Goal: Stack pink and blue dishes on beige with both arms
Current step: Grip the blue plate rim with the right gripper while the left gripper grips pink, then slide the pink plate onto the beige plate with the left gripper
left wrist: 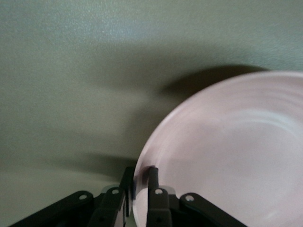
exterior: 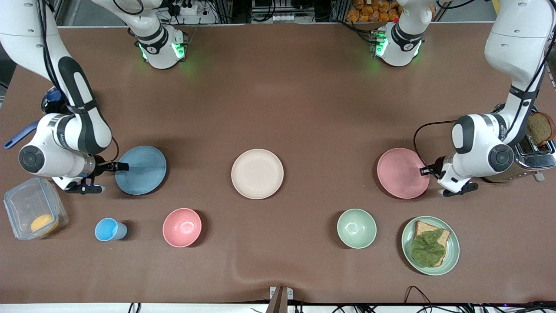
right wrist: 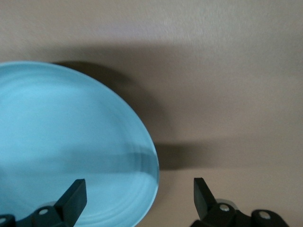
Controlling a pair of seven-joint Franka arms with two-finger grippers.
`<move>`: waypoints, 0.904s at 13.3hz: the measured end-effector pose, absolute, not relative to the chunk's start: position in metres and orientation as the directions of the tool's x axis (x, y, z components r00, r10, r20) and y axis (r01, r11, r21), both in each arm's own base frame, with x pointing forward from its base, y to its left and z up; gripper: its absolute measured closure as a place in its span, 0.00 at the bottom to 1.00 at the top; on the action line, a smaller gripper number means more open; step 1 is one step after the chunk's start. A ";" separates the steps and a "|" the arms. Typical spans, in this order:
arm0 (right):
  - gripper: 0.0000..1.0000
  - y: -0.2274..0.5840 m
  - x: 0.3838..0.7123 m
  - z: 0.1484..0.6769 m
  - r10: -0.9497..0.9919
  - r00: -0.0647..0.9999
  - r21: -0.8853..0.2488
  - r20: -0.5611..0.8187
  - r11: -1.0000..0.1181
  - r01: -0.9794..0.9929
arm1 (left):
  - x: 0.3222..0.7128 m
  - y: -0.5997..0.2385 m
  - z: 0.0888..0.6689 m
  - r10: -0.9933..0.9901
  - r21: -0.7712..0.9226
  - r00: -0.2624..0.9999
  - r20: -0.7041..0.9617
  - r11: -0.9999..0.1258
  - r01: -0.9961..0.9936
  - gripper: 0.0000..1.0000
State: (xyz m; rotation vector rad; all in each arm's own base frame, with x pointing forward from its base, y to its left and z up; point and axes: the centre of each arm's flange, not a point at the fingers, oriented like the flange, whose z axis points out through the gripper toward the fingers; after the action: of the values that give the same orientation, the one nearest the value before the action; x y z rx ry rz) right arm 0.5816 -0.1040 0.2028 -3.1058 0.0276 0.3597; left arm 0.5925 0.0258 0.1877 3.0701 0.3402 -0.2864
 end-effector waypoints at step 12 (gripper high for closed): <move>0.74 -0.104 0.574 0.176 -0.031 0.970 -0.034 -0.243 -0.999 -0.040 | 0.590 -0.137 0.301 0.072 0.175 0.985 -0.159 -0.979 0.100 0.95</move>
State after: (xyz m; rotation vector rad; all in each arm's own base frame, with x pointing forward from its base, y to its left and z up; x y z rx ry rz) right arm 0.5739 -0.1044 0.1758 -3.0796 0.0552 0.3790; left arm 0.5898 -0.1372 0.3005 2.9464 0.1283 -0.2262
